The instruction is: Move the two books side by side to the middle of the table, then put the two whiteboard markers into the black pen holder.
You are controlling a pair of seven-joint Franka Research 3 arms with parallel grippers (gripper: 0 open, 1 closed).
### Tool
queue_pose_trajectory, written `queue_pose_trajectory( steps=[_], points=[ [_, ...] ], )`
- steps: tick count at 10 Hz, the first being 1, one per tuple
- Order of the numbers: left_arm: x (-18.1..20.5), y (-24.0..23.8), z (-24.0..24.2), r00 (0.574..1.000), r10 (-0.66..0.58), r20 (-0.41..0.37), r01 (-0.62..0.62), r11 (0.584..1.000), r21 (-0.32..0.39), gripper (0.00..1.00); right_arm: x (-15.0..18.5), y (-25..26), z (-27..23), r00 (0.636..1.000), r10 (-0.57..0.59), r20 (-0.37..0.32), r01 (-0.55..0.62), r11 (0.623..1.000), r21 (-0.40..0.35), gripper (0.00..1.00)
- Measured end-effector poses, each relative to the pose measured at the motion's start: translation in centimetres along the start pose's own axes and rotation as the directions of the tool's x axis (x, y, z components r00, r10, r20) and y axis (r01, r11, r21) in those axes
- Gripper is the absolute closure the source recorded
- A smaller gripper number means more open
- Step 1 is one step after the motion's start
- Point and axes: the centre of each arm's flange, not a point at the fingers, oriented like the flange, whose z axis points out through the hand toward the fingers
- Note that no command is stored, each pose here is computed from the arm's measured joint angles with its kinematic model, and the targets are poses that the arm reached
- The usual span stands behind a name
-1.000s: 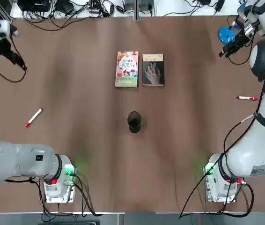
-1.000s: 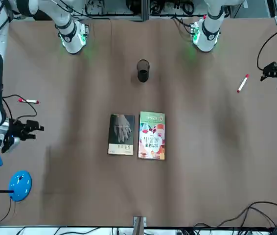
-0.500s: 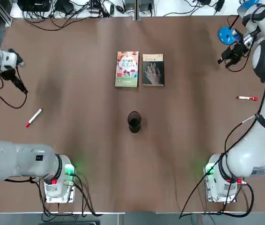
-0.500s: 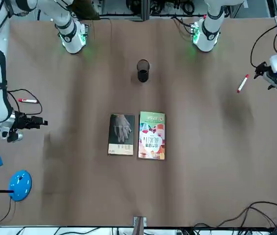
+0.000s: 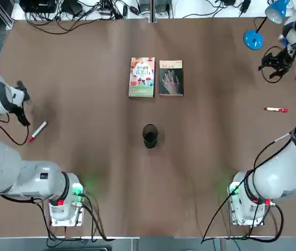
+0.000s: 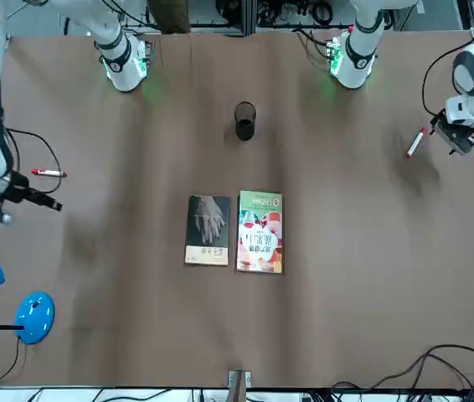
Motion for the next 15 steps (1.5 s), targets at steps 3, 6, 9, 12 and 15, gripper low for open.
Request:
queue_pose_trajectory(
  steps=[3,6,9,12,15],
  points=[
    [1.1,2.4,3.2,0.999,0.037,0.024,-0.037,0.999,0.003,0.07,-2.1,3.0,0.4,0.988,0.145,-0.052,-0.148,0.988,-0.044,0.01],
    [1.1,3.2,3.9,0.999,0.04,0.033,-0.039,0.999,-0.015,0.13,-5.0,5.6,2.5,0.924,0.355,-0.143,-0.372,0.922,-0.111,0.01],
    [0.9,4.0,4.8,0.998,0.043,0.044,-0.041,0.998,-0.04,0.29,-6.9,7.3,3.2,0.862,0.464,-0.204,-0.494,0.859,-0.134,0.01],
    [1.0,3.4,4.4,0.998,0.038,0.04,-0.037,0.999,-0.014,0.76,-8.4,10.0,3.0,0.798,0.562,-0.219,-0.595,0.792,-0.134,0.01],
    [1.6,3.1,4.1,0.999,0.036,0.038,-0.036,0.999,-0.005,0.82,-10.0,12.3,4.1,0.768,0.605,-0.209,-0.638,0.752,-0.167,0.01]
  ],
)
